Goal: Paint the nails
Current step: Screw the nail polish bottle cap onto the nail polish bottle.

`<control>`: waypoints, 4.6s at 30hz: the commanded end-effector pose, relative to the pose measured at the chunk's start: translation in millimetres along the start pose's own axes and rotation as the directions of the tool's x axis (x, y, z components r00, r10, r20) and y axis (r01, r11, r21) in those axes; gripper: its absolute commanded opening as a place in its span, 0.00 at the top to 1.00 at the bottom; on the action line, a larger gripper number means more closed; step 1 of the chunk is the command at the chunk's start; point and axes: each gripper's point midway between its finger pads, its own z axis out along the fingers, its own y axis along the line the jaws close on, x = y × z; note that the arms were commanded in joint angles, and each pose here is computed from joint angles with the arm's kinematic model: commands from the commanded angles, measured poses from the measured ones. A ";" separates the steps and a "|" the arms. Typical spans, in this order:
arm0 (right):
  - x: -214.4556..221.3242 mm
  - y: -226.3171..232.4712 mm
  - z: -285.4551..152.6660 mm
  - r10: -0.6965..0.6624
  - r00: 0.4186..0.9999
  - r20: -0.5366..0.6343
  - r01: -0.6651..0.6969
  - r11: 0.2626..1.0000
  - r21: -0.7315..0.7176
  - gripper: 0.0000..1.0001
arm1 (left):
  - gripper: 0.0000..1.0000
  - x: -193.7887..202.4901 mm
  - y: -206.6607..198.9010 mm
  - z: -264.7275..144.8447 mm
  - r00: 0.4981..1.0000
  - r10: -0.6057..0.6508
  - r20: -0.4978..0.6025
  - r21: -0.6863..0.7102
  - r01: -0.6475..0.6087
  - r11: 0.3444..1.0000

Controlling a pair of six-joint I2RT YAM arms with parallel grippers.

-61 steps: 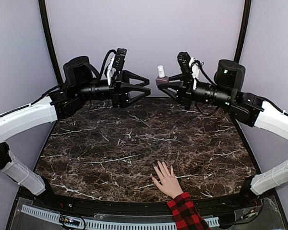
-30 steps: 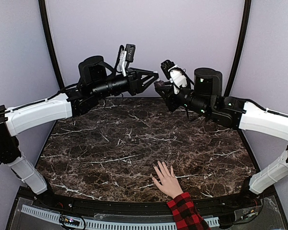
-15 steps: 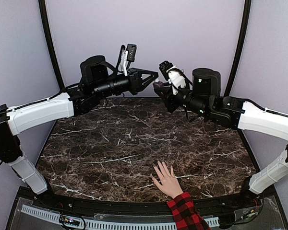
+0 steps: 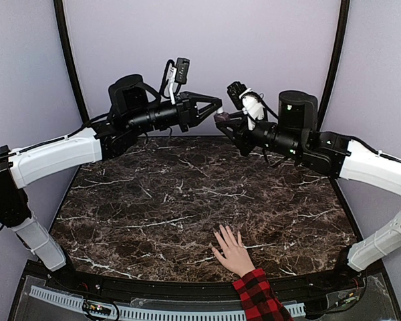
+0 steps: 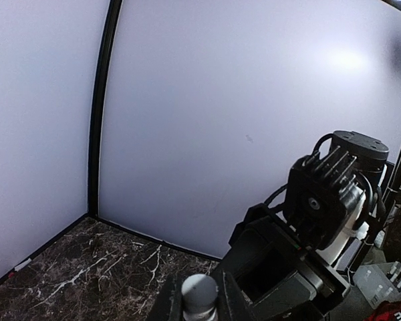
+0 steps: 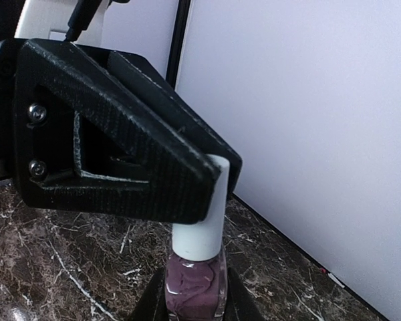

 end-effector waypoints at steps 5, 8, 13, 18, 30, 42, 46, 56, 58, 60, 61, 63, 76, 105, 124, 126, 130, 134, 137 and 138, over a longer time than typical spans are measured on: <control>-62.0 22.3 -31.3 0.011 0.972 0.233 0.047 0.969 -0.243 1.00 | 1.00 20.7 -56.8 -6.2 0.994 0.037 -0.103 0.309 -0.003 0.951; -68.1 32.0 -39.6 0.014 0.964 0.264 0.074 0.944 -0.321 1.00 | 1.00 27.1 -64.7 -8.2 0.991 0.041 -0.126 0.364 0.008 0.931; -76.2 48.4 -51.6 0.016 0.953 0.304 0.120 0.898 -0.424 1.00 | 1.00 35.2 -80.7 -14.3 0.987 0.053 -0.150 0.472 0.025 0.881; -84.7 65.6 -65.7 0.029 0.937 0.349 0.170 0.835 -0.524 1.00 | 1.00 45.0 -97.4 -18.0 0.983 0.077 -0.164 0.564 0.029 0.825; -114.5 93.1 -105.5 0.119 0.884 0.452 0.278 0.643 -0.713 1.00 | 1.00 52.5 -125.8 -30.3 0.979 0.125 -0.158 0.705 0.023 0.709; -122.6 101.0 -123.7 0.167 0.872 0.460 0.305 0.549 -0.778 1.00 | 0.96 50.1 -134.1 -34.5 0.980 0.118 -0.160 0.749 0.043 0.661; -116.0 98.5 -119.7 0.154 0.883 0.444 0.286 0.574 -0.767 1.00 | 0.76 36.1 -129.1 -35.8 0.985 0.132 -0.110 0.700 -0.018 0.714; -96.7 81.6 -102.1 0.120 0.917 0.382 0.200 0.689 -0.697 1.00 | 0.45 -2.8 -105.5 -51.2 0.983 0.183 -0.006 0.501 -0.155 0.852; -92.7 73.6 -94.0 0.106 0.925 0.364 0.172 0.738 -0.652 1.00 | 0.43 -6.7 -102.3 -53.1 0.980 0.197 0.007 0.460 -0.178 0.870; -88.4 60.1 -81.8 0.093 0.936 0.341 0.130 0.807 -0.577 1.00 | 0.42 -11.7 -95.7 -54.0 0.979 0.205 0.021 0.398 -0.196 0.896; -85.9 51.2 -74.9 0.090 0.941 0.327 0.102 0.843 -0.528 1.00 | 0.42 -12.8 -88.1 -52.5 0.979 0.202 0.024 0.348 -0.198 0.917; -81.3 28.2 -61.4 0.087 0.948 0.306 0.045 0.916 -0.399 1.00 | 0.42 -20.1 -75.2 -52.0 0.981 0.191 0.043 0.252 -0.195 0.948; -50.4 -21.3 -19.3 0.071 0.978 0.195 -0.068 0.997 -0.022 1.00 | 0.47 -41.2 -20.8 -42.9 0.980 0.136 0.145 -0.091 -0.124 0.988; -32.8 -9.4 6.7 -0.015 0.996 0.093 0.007 0.995 0.095 1.00 | 0.71 -28.9 3.7 -6.7 0.993 0.038 0.109 -0.132 -0.024 0.991; -64.6 39.1 -27.2 -0.026 0.970 0.240 0.090 0.962 -0.257 1.00 | 1.00 -1.5 -46.4 1.6 0.996 0.077 -0.040 0.191 -0.068 0.979; -69.5 45.5 -34.5 -0.017 0.963 0.268 0.103 0.944 -0.312 1.00 | 1.00 2.8 -53.3 1.3 0.996 0.079 -0.052 0.239 -0.064 0.969; -78.9 58.0 -52.5 0.000 0.946 0.324 0.145 0.895 -0.423 1.00 | 1.00 13.4 -67.2 0.6 0.992 0.086 -0.096 0.340 -0.048 0.939; -85.1 65.4 -66.4 0.022 0.932 0.361 0.175 0.846 -0.503 1.00 | 1.00 21.4 -80.8 -2.3 0.988 0.090 -0.123 0.436 -0.028 0.899; -90.4 72.8 -79.8 0.053 0.919 0.391 0.199 0.793 -0.576 1.00 | 1.00 25.6 -89.4 -6.0 0.987 0.091 -0.135 0.494 -0.013 0.869; -92.2 74.6 -84.1 0.064 0.914 0.401 0.208 0.775 -0.597 1.00 | 1.00 26.4 -90.5 -6.4 0.987 0.092 -0.135 0.505 -0.011 0.863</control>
